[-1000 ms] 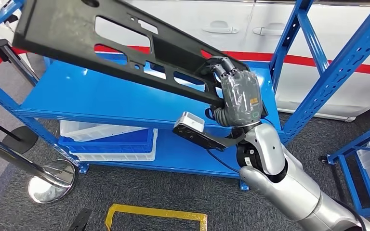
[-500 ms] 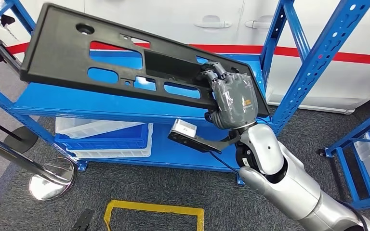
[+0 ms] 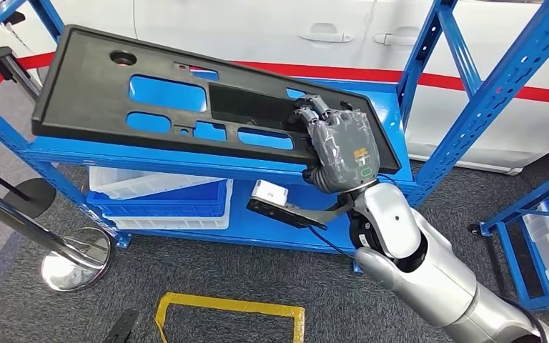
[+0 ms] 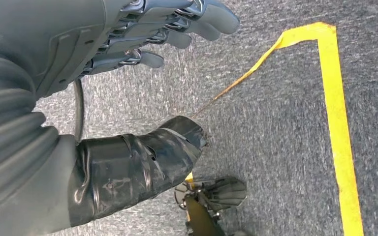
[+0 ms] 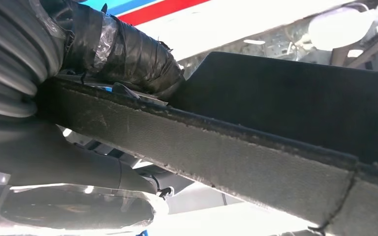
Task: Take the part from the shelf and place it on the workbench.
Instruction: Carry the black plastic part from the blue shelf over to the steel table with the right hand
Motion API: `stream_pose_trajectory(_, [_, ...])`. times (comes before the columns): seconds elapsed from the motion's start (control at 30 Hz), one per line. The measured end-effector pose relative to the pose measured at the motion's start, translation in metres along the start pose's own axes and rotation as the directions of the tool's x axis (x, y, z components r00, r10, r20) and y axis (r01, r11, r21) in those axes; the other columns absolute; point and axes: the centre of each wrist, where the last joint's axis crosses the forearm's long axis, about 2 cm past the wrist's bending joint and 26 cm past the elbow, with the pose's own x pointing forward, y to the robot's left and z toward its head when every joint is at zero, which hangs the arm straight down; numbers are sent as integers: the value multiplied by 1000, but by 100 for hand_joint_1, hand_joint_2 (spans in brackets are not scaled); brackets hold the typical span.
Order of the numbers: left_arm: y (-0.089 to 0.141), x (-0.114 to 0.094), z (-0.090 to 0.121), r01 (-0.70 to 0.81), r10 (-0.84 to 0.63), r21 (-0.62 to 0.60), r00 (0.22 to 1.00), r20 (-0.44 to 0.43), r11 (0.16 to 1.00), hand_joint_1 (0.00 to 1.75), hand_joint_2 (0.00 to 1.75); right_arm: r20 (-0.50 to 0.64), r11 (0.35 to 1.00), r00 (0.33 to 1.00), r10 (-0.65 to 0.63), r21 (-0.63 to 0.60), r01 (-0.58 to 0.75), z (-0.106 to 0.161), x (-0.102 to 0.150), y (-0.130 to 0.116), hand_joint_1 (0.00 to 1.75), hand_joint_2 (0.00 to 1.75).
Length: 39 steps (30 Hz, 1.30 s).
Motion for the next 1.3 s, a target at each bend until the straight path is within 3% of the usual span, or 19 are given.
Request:
stream_pose_trajectory(0.4, [-1, -1, 0, 1, -1, -2, 1000, -6, 1000, 0, 175, -1, 1000, 1000, 25, 17, -25, 2, 2, 1, 175, 175])
stream_pose_trajectory(0.6, [-2, -4, 1, -2, 1, -4, 1000, -13, 1000, 0, 175, -32, 987, 999, 29, 158, -23, 2, 3, 5, 175, 175])
stream_pose_trajectory(0.9, [-1, -6, 2, -7, 7, -1, 1000, -12, 1000, 0, 175, -38, 964, 999, 13, 264, -2, -1, 8, 7, 175, 175])
stream_pose_trajectory(1.3, [-1, -11, 3, -25, 26, 15, 999, -39, 1000, 0, 175, -64, 956, 998, -23, 289, 40, 1, 9, 15, 175, 175])
